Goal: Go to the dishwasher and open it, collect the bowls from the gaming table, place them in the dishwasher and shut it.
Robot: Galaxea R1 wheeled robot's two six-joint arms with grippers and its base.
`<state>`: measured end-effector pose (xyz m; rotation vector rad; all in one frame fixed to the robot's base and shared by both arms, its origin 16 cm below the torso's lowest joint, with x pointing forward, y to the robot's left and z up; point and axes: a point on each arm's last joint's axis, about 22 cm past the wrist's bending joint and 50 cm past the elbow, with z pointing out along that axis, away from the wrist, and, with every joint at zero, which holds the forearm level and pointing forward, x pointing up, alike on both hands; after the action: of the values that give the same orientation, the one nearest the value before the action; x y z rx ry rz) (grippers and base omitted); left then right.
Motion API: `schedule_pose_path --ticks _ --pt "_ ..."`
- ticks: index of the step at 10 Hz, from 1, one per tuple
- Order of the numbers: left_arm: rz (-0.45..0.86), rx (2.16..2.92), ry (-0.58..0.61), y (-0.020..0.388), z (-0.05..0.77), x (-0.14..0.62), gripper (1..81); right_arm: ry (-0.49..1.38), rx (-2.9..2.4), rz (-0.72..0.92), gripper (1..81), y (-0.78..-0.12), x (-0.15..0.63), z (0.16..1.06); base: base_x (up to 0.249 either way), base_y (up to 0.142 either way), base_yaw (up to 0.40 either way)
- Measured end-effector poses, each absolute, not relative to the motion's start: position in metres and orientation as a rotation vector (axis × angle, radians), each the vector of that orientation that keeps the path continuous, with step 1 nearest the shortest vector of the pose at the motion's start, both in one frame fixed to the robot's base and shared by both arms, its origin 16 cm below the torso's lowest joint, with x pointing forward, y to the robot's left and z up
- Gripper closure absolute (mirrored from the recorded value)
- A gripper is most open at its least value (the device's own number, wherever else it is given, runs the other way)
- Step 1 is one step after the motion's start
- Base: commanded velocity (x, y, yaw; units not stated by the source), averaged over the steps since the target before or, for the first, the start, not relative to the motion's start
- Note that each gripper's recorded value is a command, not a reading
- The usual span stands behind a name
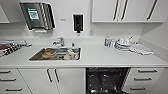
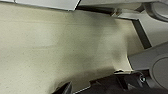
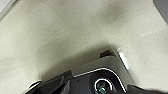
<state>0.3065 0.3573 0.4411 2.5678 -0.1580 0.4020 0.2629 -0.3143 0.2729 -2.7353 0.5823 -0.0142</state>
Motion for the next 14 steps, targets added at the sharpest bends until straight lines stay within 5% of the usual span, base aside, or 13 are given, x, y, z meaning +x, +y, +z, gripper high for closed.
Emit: schedule_pose_path --ticks 6,14 --pt "0.252 2.649 -0.142 0.327 0.329 0.203 1.0 0.305 -2.838 -0.106 1.0 -0.29 0.197 0.24 0.0 0.0 0.0" --pt "0.144 2.752 -0.127 0.263 0.25 0.126 1.0 0.167 -2.86 0.006 1.0 -0.204 0.11 0.223 0.0 0.0 0.0"
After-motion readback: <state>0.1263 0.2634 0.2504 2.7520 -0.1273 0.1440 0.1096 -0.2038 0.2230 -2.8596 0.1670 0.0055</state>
